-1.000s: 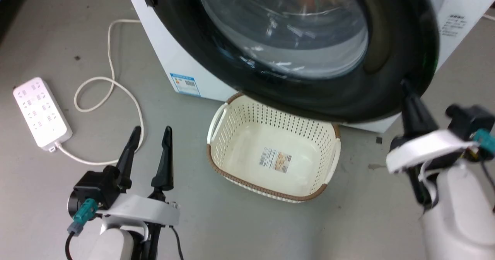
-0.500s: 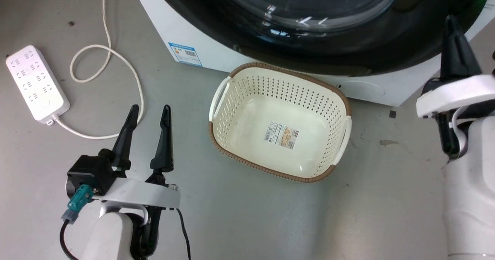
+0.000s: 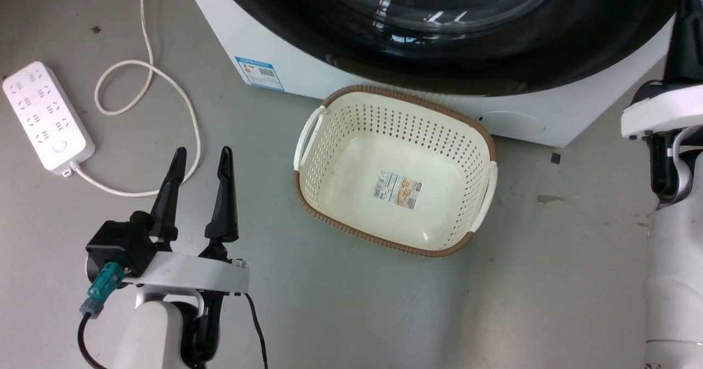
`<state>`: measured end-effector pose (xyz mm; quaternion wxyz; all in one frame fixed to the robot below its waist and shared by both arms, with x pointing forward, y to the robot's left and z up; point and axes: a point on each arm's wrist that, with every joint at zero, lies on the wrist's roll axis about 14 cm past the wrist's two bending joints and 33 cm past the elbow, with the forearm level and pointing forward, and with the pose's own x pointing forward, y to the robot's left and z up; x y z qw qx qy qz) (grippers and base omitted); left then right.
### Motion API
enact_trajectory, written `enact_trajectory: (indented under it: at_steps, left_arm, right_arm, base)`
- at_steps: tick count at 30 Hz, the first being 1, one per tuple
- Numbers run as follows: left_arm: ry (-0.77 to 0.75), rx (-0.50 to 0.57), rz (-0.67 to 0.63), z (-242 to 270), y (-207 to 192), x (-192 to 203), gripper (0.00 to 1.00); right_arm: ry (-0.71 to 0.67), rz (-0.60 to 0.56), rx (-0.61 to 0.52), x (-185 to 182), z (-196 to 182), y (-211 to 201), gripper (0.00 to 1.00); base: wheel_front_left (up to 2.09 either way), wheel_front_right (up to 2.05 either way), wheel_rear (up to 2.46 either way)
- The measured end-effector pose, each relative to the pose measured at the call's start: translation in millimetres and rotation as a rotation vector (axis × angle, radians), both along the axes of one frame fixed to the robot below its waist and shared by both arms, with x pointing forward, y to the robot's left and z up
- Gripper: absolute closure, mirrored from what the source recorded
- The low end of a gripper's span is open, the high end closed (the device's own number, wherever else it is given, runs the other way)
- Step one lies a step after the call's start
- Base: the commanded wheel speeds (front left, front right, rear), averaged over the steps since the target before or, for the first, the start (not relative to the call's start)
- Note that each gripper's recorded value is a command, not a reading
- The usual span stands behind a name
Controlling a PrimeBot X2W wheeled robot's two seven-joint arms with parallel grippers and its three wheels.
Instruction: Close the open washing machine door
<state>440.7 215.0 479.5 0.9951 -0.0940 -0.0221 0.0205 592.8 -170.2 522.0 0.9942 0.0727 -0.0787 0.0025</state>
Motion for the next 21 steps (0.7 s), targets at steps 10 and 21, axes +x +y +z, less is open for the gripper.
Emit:
enact_trajectory:
  at_steps: [10,21]
  left_arm:
    - [-0.071,-0.001,-0.003,30.1,-2.1,-14.5,0.00]
    - [-0.147,0.011,-0.058,60.5,-21.9,-39.0,0.00]
  right_arm:
    - [-0.167,-0.002,-0.038,-51.4,70.6,-10.7,1.00]
    - [-0.074,-0.022,-0.079,-149.4,47.0,-33.0,1.00]
  base:
    - [0.00,0.00,0.00]
    - [0.00,0.00,0.00]
